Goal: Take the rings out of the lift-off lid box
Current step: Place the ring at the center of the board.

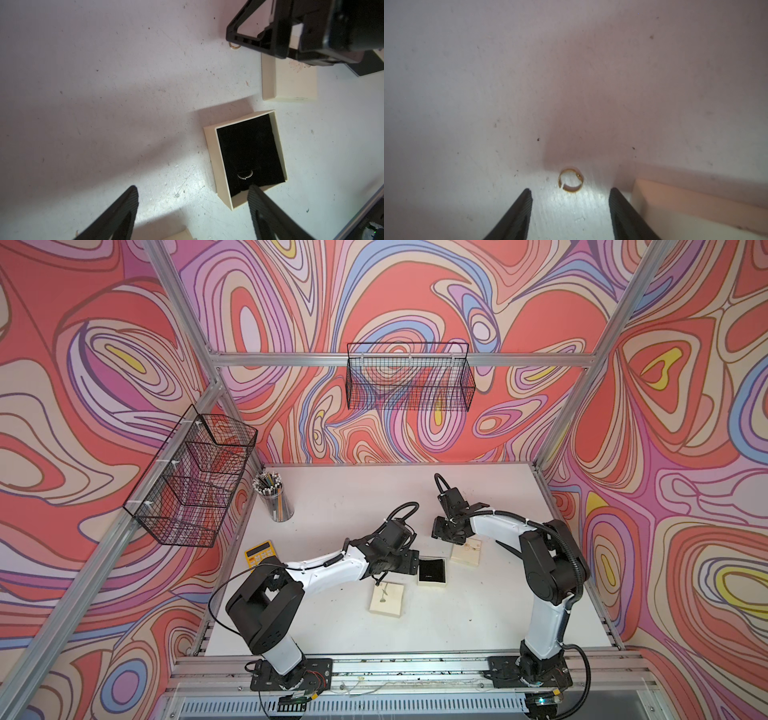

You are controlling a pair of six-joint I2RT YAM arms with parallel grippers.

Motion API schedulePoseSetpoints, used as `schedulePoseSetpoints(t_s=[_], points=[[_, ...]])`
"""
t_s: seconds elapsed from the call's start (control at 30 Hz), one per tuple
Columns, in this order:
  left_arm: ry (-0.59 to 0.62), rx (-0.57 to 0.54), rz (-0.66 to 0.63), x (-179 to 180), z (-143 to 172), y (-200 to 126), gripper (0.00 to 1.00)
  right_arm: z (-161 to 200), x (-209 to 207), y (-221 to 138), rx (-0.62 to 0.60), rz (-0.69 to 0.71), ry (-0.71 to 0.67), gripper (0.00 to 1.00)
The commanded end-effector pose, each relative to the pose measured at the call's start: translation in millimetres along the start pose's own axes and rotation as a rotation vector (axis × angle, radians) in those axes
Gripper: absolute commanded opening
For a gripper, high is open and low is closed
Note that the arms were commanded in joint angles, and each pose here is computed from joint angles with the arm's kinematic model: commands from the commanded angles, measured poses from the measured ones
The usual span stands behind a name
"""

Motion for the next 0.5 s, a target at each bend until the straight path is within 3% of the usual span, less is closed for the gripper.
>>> schedulePoseSetpoints(t_s=[0.0,0.23,0.47], points=[[0.063,-0.025,0.004,-4,-10,-6,0.87,5,-2,-41,-0.045,-0.03,0.038,0.62],[0.309,0.064,0.01,-22,-16,12,0.86,66,-14,-84,-0.057,-0.125,0.145,0.61],[0.461,0.12,-0.023,-28,-23,35,0.79,107,-22,-93,-0.048,-0.184,0.145,0.6]])
Point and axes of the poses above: each gripper's point midway between its finger pads, its own y axis out along the fingers, its own x axis along the line the jaws close on, z = x × y, the point moved 5 cm from there along -y, back along the fingers, and after that the axes turned 15 degrees about -y, right-handed, at the moved point
